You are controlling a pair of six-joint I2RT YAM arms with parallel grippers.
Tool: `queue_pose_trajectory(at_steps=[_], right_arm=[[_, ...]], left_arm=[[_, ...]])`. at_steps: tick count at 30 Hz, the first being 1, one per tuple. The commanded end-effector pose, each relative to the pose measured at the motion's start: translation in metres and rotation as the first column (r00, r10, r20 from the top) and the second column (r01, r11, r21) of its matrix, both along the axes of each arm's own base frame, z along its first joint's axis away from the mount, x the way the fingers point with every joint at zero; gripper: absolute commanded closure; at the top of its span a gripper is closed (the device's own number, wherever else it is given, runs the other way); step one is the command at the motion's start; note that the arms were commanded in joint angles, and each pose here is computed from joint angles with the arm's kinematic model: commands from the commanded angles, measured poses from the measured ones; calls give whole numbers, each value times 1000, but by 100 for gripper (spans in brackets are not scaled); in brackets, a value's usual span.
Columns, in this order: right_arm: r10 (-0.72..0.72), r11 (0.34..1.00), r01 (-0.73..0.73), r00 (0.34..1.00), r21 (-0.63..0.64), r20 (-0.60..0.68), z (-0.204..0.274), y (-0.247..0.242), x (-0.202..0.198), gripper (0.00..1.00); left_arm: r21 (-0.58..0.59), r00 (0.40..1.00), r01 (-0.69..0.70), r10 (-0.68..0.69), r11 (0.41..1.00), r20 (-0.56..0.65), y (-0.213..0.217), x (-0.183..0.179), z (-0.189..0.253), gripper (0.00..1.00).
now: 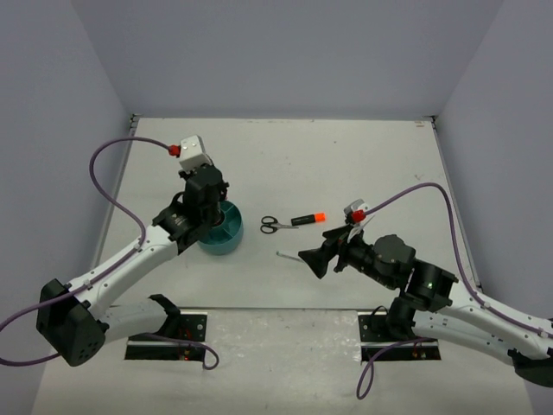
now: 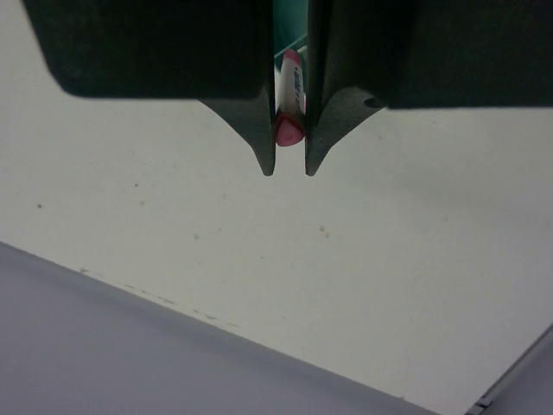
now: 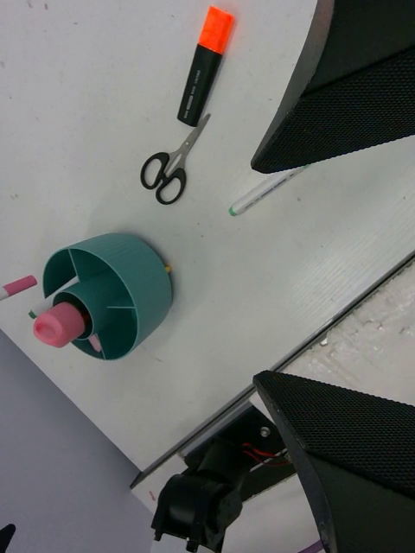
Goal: Sort the stationery into containers
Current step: Place the pen in the storage box.
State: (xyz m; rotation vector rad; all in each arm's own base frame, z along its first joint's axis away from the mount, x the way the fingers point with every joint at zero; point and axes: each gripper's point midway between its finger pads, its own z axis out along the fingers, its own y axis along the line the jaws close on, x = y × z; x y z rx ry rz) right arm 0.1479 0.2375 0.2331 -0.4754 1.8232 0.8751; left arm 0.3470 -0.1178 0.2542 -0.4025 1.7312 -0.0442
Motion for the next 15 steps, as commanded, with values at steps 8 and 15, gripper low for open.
queue_pose_trajectory(at_steps=[8, 15], right_arm=[[-11, 1000, 12, 1000, 17, -12, -3, 2, 1, 1], [-28, 994, 17, 995, -108, -97, -39, 14, 8, 1]], left_arm=[[-26, 996, -86, 86, 996, -21, 25, 10, -47, 98], [-58, 999, -40, 40, 997, -13, 23, 0, -41, 56]])
